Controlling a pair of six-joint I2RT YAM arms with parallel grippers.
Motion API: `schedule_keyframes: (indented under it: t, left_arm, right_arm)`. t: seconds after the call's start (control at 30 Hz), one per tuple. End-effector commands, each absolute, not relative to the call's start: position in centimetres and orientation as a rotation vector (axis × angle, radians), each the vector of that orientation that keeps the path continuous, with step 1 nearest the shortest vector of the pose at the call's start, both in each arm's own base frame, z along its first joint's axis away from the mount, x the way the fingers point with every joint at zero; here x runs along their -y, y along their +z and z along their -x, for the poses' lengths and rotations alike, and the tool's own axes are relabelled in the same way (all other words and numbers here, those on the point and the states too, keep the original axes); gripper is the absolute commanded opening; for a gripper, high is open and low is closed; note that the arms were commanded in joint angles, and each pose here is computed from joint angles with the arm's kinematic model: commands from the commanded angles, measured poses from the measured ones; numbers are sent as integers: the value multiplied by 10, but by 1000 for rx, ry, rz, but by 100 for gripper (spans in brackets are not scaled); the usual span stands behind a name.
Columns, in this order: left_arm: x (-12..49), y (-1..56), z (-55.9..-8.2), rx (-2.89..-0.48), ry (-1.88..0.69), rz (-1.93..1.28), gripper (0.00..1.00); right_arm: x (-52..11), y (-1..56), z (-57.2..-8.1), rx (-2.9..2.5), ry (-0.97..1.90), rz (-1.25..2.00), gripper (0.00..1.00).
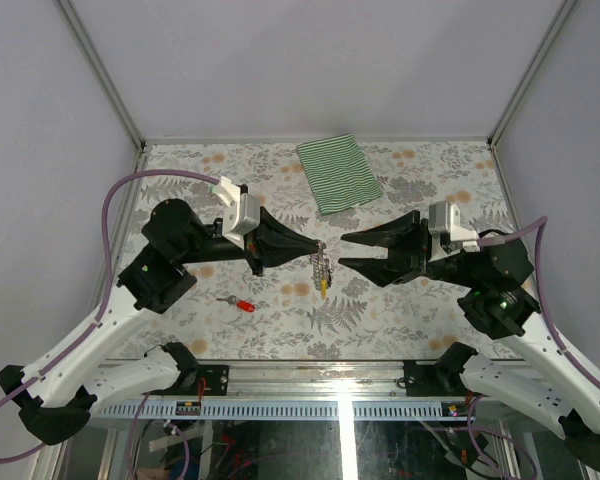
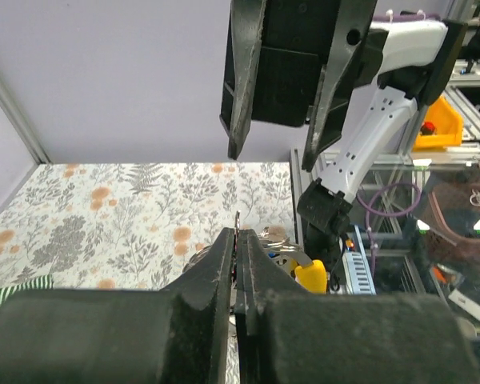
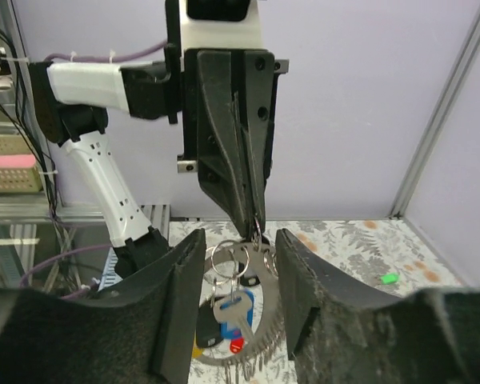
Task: Put the keys on the keyring
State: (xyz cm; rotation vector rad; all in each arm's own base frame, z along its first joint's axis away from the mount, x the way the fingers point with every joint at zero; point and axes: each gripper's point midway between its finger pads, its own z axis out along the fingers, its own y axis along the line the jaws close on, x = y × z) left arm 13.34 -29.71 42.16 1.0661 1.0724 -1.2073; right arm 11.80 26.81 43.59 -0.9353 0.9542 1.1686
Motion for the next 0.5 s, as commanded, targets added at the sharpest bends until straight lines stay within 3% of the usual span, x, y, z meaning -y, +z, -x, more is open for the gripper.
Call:
schedule_keyframes:
  t: [0.0,0.3,0.47]
  left_arm:
    - [288,403,-124,-1194,-1128,-1254,0]
    - [276,367,-129,-1493,-1035,-1429,0]
    - [271,365,-128,-1535,-1012,-1459,0]
  right_arm:
    - [-263,418,-115,-1028,1093,1033,49]
    - [-275,388,-130,-1199,1095,1079,50]
    - [-283,387,-131,-1186,1150,1065,49]
